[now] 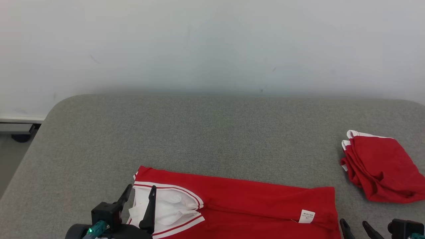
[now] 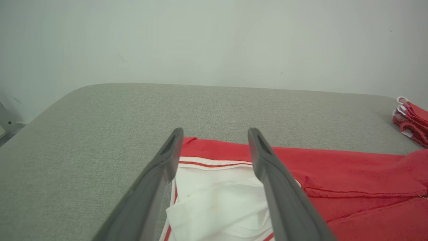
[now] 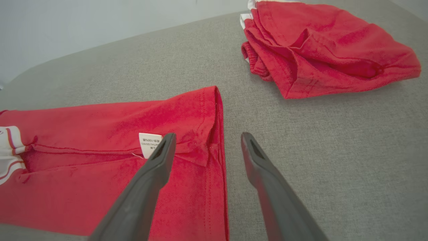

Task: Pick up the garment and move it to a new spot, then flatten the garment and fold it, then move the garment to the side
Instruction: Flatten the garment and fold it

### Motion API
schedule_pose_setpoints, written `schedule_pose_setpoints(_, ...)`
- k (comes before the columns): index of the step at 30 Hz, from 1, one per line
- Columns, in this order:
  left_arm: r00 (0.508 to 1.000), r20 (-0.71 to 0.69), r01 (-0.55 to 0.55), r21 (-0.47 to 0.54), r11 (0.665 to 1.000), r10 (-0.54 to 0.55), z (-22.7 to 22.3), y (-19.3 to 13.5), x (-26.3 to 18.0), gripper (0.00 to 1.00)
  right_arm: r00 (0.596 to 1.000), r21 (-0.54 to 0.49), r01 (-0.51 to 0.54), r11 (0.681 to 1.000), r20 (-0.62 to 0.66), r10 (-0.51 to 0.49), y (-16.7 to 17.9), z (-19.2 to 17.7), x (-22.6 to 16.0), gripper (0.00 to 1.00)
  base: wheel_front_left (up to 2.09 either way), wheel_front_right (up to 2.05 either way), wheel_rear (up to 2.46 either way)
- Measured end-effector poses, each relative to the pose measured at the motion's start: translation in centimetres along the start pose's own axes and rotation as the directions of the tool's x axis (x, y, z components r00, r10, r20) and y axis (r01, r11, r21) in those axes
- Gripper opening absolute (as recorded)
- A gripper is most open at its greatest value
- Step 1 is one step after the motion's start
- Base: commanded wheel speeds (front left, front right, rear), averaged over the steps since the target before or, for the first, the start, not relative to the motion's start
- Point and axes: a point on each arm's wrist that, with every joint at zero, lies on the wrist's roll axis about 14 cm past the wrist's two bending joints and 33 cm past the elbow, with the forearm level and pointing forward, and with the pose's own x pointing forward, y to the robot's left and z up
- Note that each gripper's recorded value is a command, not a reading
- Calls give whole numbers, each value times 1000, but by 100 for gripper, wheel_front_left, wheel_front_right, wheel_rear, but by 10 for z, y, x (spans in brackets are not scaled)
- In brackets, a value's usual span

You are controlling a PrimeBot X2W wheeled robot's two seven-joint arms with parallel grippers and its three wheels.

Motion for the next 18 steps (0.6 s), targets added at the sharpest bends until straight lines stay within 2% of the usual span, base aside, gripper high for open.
schedule_pose_setpoints(3, 1000, -8, 7, -14, 1000, -7, -2, -6, 1, 100, 998, -17, 3, 1000, -60, -4, -2, -7, 7, 100, 0, 0, 0)
schedule_pose_setpoints(9, 1000, -23, -3, -22, 1000, 3, -6, -4, 0, 100, 995, -29, -24, 999, -93, 22, 13, 1, 30, 100, 0, 0, 0)
schedule_pose_setpoints(18, 999, -40, -17, -34, 999, 15, -11, 0, -1, 100, 971, -49, 4, 999, -239, -16, 12, -30, 41, 100, 0, 0, 0)
